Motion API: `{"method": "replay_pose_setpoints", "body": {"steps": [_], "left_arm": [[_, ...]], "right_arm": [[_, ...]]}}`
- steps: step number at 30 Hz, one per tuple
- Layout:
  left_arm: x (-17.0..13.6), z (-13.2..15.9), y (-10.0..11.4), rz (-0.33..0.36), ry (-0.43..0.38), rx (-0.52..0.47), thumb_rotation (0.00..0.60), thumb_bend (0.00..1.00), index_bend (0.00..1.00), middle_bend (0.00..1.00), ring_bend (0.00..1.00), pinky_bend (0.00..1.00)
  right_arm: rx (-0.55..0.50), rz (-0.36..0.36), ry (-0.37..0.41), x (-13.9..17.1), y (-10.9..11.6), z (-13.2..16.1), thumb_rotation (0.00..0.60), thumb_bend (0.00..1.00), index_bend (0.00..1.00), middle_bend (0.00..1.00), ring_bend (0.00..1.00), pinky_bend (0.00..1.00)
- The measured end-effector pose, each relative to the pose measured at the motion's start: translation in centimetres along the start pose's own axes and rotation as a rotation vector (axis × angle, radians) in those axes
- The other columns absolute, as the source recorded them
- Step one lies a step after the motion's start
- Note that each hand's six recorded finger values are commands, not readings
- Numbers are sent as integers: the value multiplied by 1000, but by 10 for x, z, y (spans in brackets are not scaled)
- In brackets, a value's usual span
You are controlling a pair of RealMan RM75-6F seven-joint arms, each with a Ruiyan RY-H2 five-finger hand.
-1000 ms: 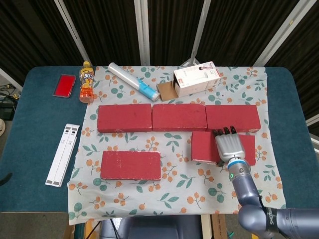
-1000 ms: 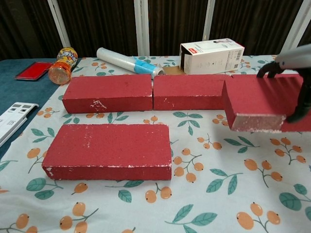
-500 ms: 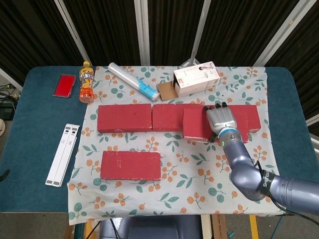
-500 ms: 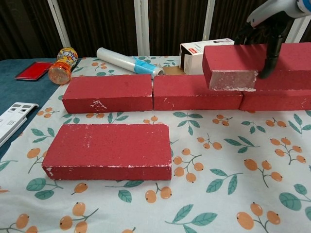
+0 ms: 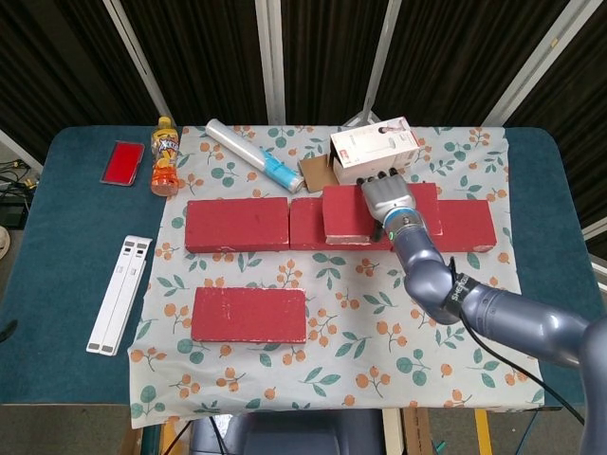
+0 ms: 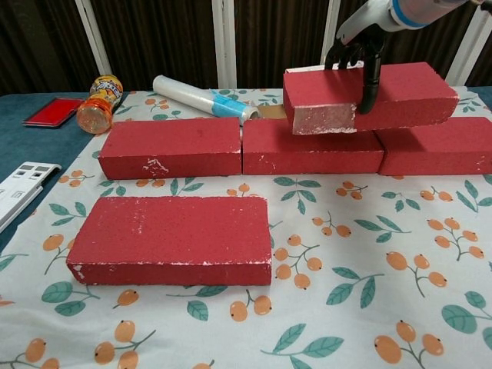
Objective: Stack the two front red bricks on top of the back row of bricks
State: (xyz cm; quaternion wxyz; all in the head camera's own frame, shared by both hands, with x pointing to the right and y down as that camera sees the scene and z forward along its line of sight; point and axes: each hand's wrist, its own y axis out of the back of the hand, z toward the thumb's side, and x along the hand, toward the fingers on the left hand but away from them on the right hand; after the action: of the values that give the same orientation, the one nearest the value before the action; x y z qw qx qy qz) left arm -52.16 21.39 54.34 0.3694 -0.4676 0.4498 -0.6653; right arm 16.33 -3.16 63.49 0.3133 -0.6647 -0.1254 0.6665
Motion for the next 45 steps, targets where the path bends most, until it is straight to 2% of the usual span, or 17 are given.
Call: {"method": "replay_pose_setpoints", "body": {"steps": [6,22,45], "left_arm": [[1,1,-3,-10,5,14,600,76,103,25,19,156],[8,2,-10,-20,18,34,600,76,104,23,19,157],[7,5,-12,-26,12,38,600,76,109,20,19,156]], "right_arm": [[3,17,7,-17,-10,6,600,186,516,308,99,0],[36,23,-19,-43,-9,6,600,193,523,308,98,0],[-8,53,-28,-44,-13,-6,600,207,532,308,98,0]]}}
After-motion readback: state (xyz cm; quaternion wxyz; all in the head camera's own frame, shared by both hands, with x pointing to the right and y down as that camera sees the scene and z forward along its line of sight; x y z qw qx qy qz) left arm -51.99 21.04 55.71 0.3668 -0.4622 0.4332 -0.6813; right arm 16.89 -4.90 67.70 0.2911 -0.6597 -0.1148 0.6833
